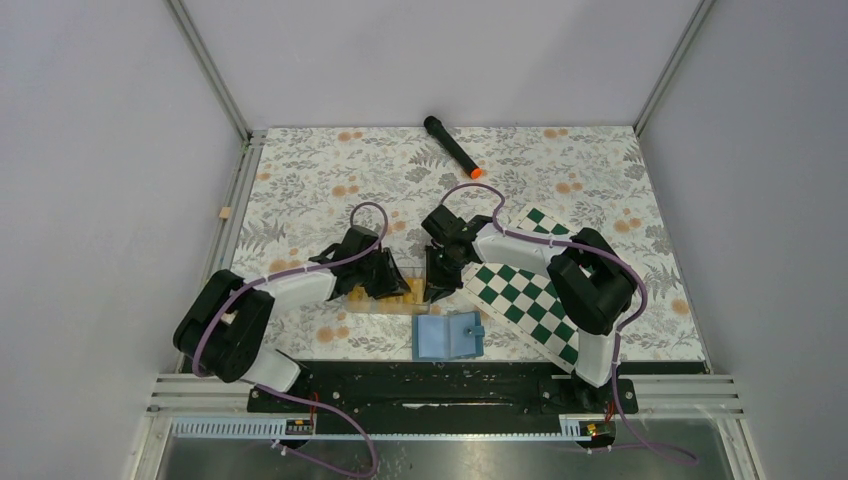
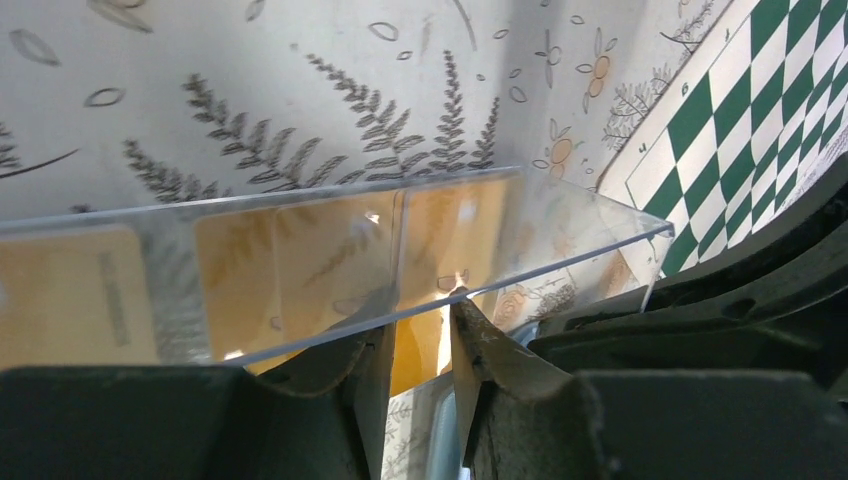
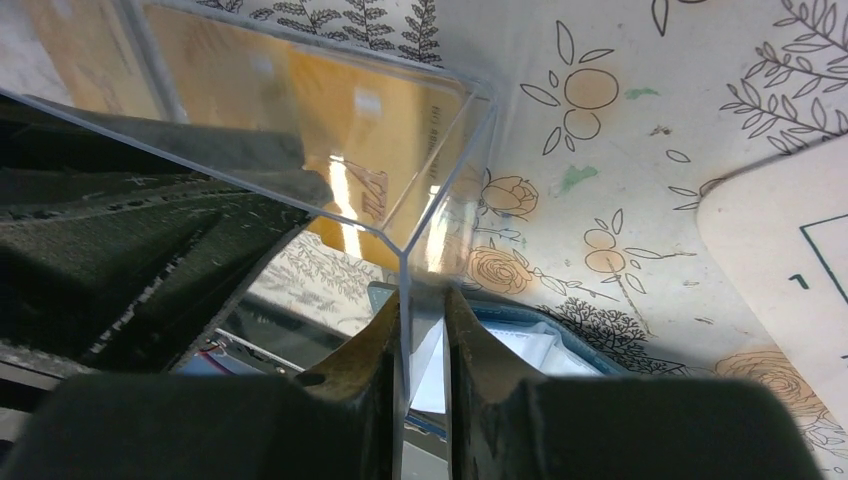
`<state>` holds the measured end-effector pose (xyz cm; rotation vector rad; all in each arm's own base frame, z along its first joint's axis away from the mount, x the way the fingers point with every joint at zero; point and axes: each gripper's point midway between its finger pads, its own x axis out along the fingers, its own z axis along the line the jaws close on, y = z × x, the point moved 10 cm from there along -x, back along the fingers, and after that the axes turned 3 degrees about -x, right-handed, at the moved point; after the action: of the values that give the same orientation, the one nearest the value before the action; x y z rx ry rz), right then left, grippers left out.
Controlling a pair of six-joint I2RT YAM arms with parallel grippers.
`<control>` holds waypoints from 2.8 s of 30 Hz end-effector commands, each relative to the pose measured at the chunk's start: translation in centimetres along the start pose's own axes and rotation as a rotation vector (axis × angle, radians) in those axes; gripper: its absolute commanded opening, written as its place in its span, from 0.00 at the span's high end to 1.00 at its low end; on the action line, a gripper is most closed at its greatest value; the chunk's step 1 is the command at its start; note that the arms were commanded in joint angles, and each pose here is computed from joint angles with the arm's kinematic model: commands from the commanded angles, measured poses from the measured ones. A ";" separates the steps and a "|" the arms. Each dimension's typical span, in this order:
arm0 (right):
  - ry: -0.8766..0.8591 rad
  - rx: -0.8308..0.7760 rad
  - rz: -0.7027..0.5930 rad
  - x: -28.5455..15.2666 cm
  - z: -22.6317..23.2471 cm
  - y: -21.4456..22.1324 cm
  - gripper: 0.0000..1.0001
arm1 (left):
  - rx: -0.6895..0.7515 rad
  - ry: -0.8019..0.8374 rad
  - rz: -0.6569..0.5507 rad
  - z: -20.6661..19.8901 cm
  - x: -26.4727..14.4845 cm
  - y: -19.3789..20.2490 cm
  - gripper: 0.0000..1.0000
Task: Put the credit cards into the card holder
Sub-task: Pick up the credit card from the storage box.
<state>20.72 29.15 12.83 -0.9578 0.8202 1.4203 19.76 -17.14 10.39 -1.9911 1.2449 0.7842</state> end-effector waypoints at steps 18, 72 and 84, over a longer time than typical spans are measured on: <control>-0.095 -0.039 -0.058 -2.4 1.4 -0.2 0.79 | 0.056 0.112 -0.005 -3.2 -1.9 0.0 0.92; -0.149 -0.066 -0.018 -3.7 2.1 0.4 0.89 | 0.270 -0.168 -0.007 -6.5 -2.1 0.2 0.96; -0.149 -0.065 -0.015 -3.6 2.0 0.4 0.89 | 0.310 -0.206 0.027 -6.4 -1.5 0.5 0.93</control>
<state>20.44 28.74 15.12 -0.9360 0.7524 1.4636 18.85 -20.37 14.02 -1.5776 1.2049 0.8325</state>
